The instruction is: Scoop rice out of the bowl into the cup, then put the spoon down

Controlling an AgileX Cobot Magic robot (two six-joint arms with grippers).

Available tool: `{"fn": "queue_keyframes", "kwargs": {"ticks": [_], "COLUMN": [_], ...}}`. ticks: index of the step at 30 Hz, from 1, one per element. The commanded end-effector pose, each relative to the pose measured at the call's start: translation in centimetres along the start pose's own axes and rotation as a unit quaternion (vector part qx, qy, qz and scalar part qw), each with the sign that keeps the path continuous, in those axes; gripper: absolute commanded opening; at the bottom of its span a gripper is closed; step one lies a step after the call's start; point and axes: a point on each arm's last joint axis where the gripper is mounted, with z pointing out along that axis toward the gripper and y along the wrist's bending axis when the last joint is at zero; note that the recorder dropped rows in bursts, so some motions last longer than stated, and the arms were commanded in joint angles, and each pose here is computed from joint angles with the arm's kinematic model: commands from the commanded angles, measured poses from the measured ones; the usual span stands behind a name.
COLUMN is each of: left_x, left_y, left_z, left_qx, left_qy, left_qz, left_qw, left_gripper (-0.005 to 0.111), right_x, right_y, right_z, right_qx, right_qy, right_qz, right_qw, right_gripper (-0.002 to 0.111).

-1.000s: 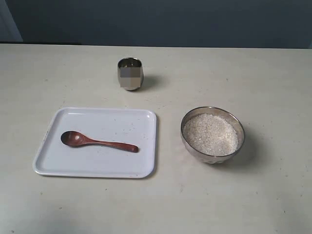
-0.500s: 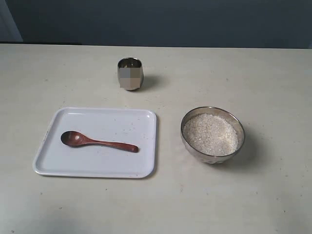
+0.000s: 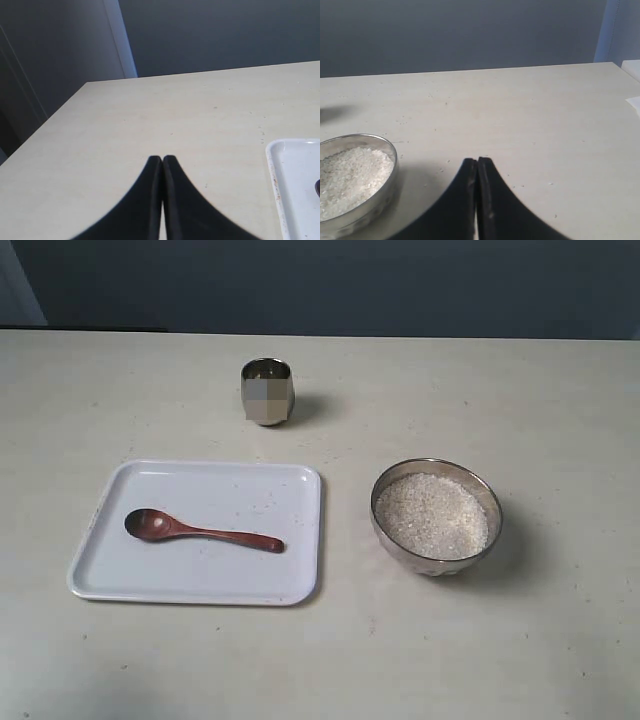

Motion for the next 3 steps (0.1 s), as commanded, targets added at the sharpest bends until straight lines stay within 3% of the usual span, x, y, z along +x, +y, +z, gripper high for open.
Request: {"fn": "queue_keyframes", "kwargs": {"ticks": [1,3], "left_x": [-0.28,-0.28], "left_y": [0.01,0.01], "left_z": [-0.07,-0.07], "left_qx": [0.001,0.001], "left_qy": [-0.011,-0.011], "left_qz": [-0.001,-0.001], "left_qw": [1.0,1.0], "left_gripper": [0.0,0.0], "right_x": [0.2,0.2], "right_y": [-0.05,-0.05], "right_z": [0.04,0.04], "right_qx": [0.004,0.004], "right_qy": [-0.001,-0.001], "right_qz": [0.001,0.001], "right_qw": [1.0,1.0], "right_gripper": [-0.001,-0.001]}}
